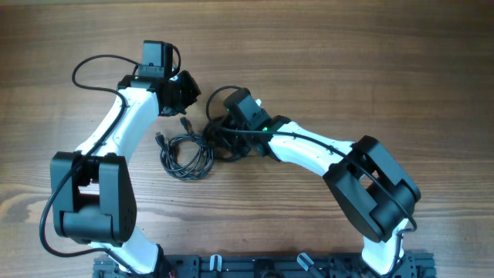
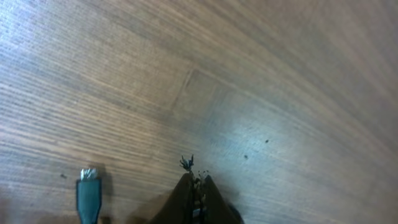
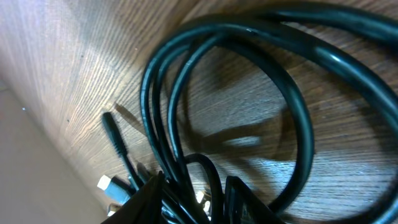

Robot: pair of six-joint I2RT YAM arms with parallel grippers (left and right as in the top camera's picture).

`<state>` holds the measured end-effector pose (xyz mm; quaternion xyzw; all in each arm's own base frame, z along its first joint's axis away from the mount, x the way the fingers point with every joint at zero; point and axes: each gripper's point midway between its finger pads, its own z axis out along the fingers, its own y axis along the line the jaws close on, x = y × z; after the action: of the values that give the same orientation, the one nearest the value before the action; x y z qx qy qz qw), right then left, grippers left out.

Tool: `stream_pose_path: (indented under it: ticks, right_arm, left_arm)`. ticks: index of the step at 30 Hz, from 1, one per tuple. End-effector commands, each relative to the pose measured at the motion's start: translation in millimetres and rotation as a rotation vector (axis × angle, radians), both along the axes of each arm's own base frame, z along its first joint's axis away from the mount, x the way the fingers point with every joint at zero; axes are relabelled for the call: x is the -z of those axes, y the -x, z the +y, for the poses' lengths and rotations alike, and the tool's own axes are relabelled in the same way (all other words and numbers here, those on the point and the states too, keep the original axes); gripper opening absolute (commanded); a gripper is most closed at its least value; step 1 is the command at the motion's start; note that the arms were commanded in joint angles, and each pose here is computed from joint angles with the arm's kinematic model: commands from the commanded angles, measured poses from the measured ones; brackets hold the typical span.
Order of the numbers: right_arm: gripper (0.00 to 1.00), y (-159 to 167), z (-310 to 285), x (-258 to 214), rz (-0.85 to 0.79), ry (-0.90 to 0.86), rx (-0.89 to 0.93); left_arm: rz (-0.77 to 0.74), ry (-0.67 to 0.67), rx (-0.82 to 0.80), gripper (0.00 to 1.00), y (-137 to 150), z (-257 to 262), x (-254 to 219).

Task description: Untangle cables

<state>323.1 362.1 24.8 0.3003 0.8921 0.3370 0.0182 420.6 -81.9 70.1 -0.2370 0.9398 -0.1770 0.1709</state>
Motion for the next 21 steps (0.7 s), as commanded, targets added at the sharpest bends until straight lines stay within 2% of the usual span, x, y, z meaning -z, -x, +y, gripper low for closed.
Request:
stream_pose_path:
  ticks: [1, 2, 5, 8, 17, 19, 21]
  right_arm:
    - [0.36, 4.4, -3.7, 10.8, -0.033, 0.046, -0.051]
    - [0.36, 4.4, -3.5, 10.7, -0.047, 0.05, -0.069]
    - [0.36, 4.3, -3.3, 10.6, -0.051, 0.051, -0.074]
    - [0.36, 4.7, -3.0, 10.5, -0.049, 0.049, -0.076]
    - [0.36, 12.8, 3.8, 7.4, -0.018, 0.006, -0.112]
    - [0.36, 13.4, 4.2, 7.3, -0.016, 0.004, -0.115]
    - [0.36, 13.3, 4.2, 7.3, -0.016, 0.004, -0.114]
  left_arm:
    - [0.066, 0.02, 0.046, 0.07, 15.5, -5.9, 4.9]
    - [0.142, 0.029, 0.084, 0.07, 35.1, -8.5, 10.4]
    - [0.271, 0.002, 0.141, 0.07, 69.1, -4.8, 18.3]
    - [0.345, -0.007, 0.162, 0.08, 88.0, -2.7, 20.5]
    - [0.415, -0.002, 0.13, 0.1, 102.7, -0.6, 22.1]
    - [0.422, -0.004, 0.107, 0.13, 103.8, 0.4, 25.1]
    - [0.428, 0.001, 0.085, 0.21, 106.2, 0.7, 32.0]
